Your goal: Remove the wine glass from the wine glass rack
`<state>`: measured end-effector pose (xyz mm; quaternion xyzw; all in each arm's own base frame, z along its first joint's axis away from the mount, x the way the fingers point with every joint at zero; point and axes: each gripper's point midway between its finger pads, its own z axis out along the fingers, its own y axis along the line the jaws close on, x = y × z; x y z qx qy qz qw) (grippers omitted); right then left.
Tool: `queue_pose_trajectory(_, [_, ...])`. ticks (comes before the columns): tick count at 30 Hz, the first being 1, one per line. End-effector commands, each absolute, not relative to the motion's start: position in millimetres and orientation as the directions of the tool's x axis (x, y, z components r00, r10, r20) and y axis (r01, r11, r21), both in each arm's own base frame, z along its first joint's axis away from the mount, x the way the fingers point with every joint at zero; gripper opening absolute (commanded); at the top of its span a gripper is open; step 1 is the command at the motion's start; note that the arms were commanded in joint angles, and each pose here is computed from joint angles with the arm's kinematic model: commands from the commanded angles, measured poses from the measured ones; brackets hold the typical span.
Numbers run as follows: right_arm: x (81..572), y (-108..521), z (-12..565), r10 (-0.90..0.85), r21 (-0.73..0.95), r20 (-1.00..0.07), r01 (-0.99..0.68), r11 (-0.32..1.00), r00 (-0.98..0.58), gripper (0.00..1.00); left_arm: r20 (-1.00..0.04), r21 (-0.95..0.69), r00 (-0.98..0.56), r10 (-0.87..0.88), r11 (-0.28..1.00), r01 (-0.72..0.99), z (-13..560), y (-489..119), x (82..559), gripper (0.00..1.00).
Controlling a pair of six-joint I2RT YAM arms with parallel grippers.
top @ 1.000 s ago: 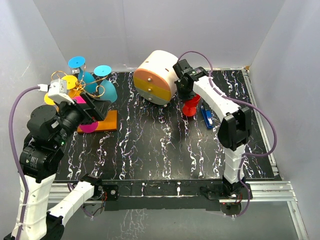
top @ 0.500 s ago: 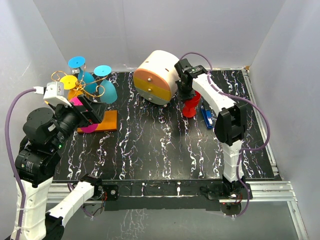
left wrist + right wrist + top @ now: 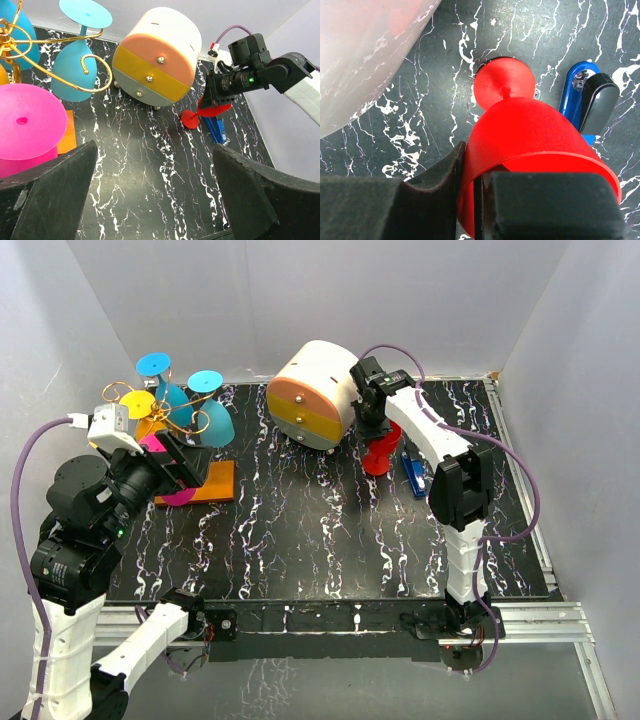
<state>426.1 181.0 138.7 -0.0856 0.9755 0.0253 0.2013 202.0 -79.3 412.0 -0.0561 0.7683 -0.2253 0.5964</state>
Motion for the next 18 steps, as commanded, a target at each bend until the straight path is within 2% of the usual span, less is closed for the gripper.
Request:
queue_pose_trajectory(1, [441,184,150,-0.152,0.022,-0.455,-0.182,0.983,-0.877,0.10,-0.899,-0.411,-0.245,-0.362,0.892,0.188,425,-75,196,0.99])
queue_pose_trajectory(9, [442,184,142,-0.154,0.018,-0.443,-0.180,0.983,-0.883,0.13,-0.899,-0.418,-0.224,-0.376,0.890,0.184,432,-72,191,0.99])
queue_pose_trajectory(14, [444,185,155,-0.149,0.024,-0.468,-0.181,0.983,-0.871,0.19,-0.898,-0.421,-0.224,-0.379,0.888,0.185,434,-71,189,0.99])
queue_pose_trajectory(18, [445,187,189,-0.131,0.045,-0.532,-0.183,0.982,-0.836,0.36,-0.896,-0.425,-0.224,-0.383,0.886,0.186,435,-72,190,0.99])
